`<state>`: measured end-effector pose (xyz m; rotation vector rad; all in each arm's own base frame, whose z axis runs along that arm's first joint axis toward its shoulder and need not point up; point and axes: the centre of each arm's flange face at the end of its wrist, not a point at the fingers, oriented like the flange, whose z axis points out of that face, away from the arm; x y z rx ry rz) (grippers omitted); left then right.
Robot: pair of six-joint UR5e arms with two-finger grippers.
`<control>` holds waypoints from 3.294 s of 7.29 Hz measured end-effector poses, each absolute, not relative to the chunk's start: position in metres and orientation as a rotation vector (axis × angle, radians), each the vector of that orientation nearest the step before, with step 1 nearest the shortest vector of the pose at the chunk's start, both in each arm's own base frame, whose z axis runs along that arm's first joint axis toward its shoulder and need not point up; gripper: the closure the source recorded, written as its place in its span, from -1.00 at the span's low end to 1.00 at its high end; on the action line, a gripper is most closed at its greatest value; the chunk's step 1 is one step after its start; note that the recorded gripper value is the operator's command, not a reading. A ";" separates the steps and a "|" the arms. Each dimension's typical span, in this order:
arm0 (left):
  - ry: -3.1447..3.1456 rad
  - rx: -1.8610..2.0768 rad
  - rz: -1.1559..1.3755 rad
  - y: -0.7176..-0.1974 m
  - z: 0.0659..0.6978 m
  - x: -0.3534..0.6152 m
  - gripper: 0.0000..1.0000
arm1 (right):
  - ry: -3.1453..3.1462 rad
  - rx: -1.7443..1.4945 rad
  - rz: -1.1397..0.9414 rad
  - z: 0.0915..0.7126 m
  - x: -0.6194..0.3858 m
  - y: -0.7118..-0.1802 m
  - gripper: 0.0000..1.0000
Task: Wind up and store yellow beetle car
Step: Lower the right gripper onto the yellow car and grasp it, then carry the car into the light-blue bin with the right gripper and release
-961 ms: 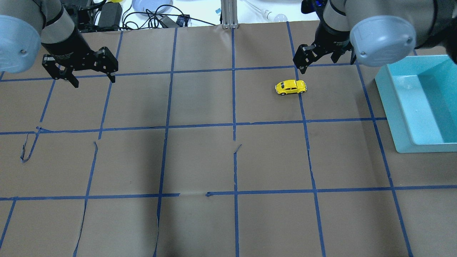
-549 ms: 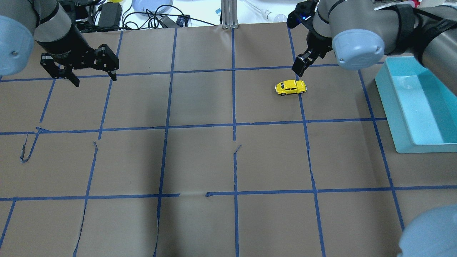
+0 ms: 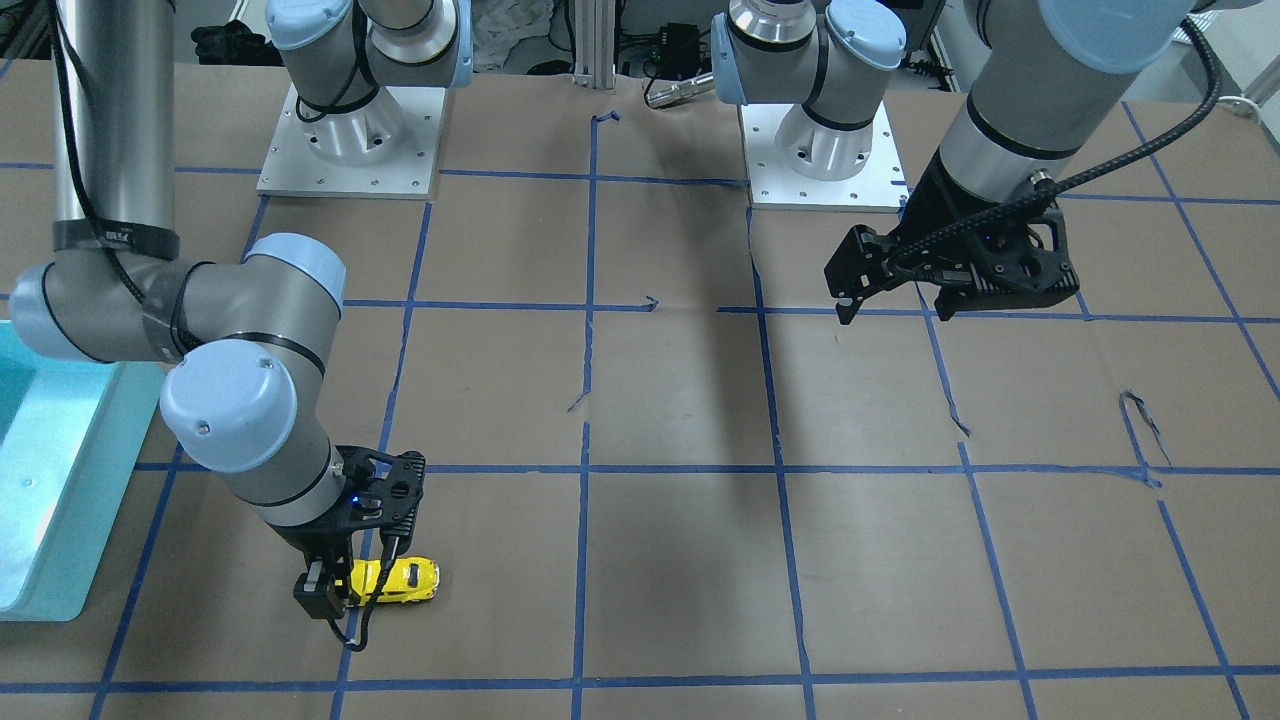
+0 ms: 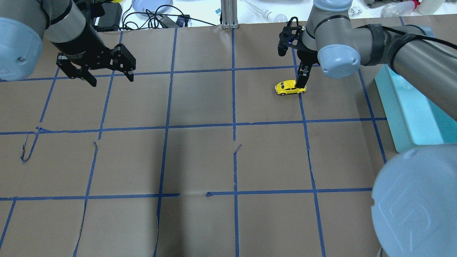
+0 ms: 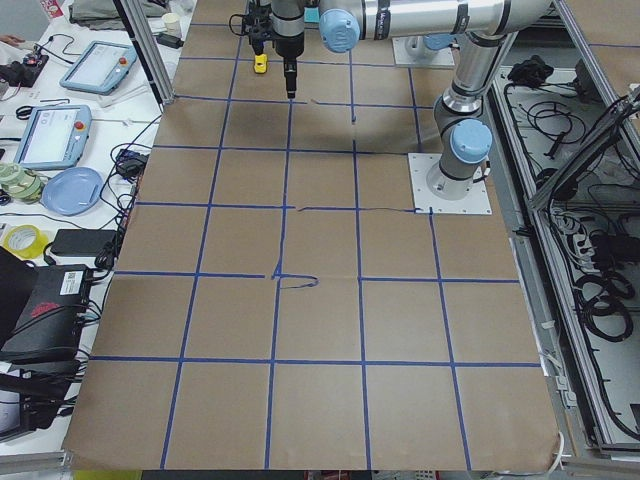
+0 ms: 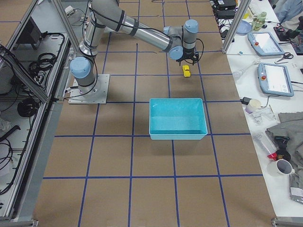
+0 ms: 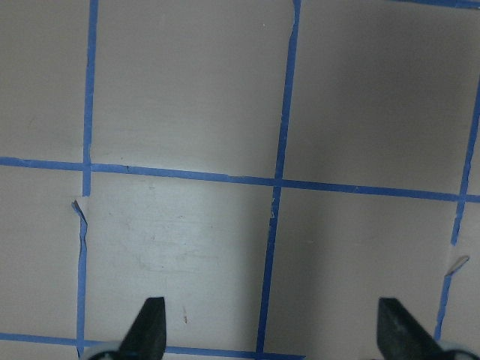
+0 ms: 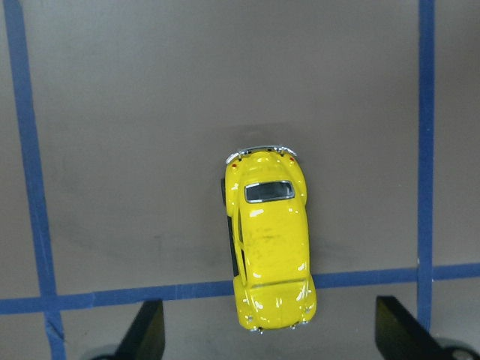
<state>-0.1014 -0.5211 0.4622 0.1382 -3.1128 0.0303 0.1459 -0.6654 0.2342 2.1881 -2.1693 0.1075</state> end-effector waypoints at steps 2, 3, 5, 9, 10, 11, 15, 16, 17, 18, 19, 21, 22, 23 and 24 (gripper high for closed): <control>-3.116 0.136 0.014 -0.518 0.459 -0.102 -1.00 | -2.120 2.263 0.079 0.207 0.146 -0.670 -0.63; -3.113 0.135 0.004 -0.517 0.456 -0.103 -1.00 | -2.123 2.275 0.074 0.199 0.147 -0.670 -0.15; -3.109 0.143 0.006 -0.513 0.456 -0.103 -1.00 | -2.126 2.280 0.069 0.195 0.147 -0.670 0.63; -3.114 0.145 -0.045 -0.510 0.449 -0.101 -1.00 | -2.107 2.258 0.091 0.215 0.146 -0.681 1.00; -3.116 0.141 -0.050 -0.510 0.448 -0.100 -1.00 | -2.110 2.242 0.101 0.237 0.142 -0.687 1.00; -3.118 0.139 -0.050 -0.509 0.448 -0.099 -1.00 | -2.141 2.215 0.100 0.268 0.123 -0.686 1.00; -3.116 0.145 -0.049 -0.511 0.447 -0.097 -1.00 | -2.234 2.144 0.045 0.356 -0.084 -0.649 1.00; -3.117 0.146 -0.049 -0.511 0.447 -0.097 -1.00 | -2.251 2.137 0.025 0.353 -0.147 -0.633 1.00; -3.118 0.146 -0.051 -0.510 0.447 -0.097 -1.00 | -2.237 2.148 0.007 0.340 -0.201 -0.614 1.00; -3.118 0.146 -0.052 -0.510 0.447 -0.097 -1.00 | -2.233 2.156 -0.012 0.318 -0.239 -0.595 1.00; -3.119 0.145 -0.056 -0.510 0.446 -0.097 -1.00 | -2.237 2.166 -0.022 0.293 -0.260 -0.578 1.00; -3.119 0.143 -0.062 -0.509 0.446 -0.098 -1.00 | -2.231 2.175 -0.036 0.251 -0.279 -0.566 0.90; -3.118 0.142 -0.064 -0.509 0.445 -0.098 -1.00 | -2.221 2.184 -0.037 0.229 -0.284 -0.569 -0.30; -3.118 0.141 -0.065 -0.510 0.444 -0.098 -1.00 | -2.216 2.187 -0.037 0.215 -0.286 -0.572 -0.59; -3.118 0.141 -0.065 -0.510 0.444 -0.098 -1.00 | -2.212 2.187 -0.039 0.211 -0.288 -0.573 -1.00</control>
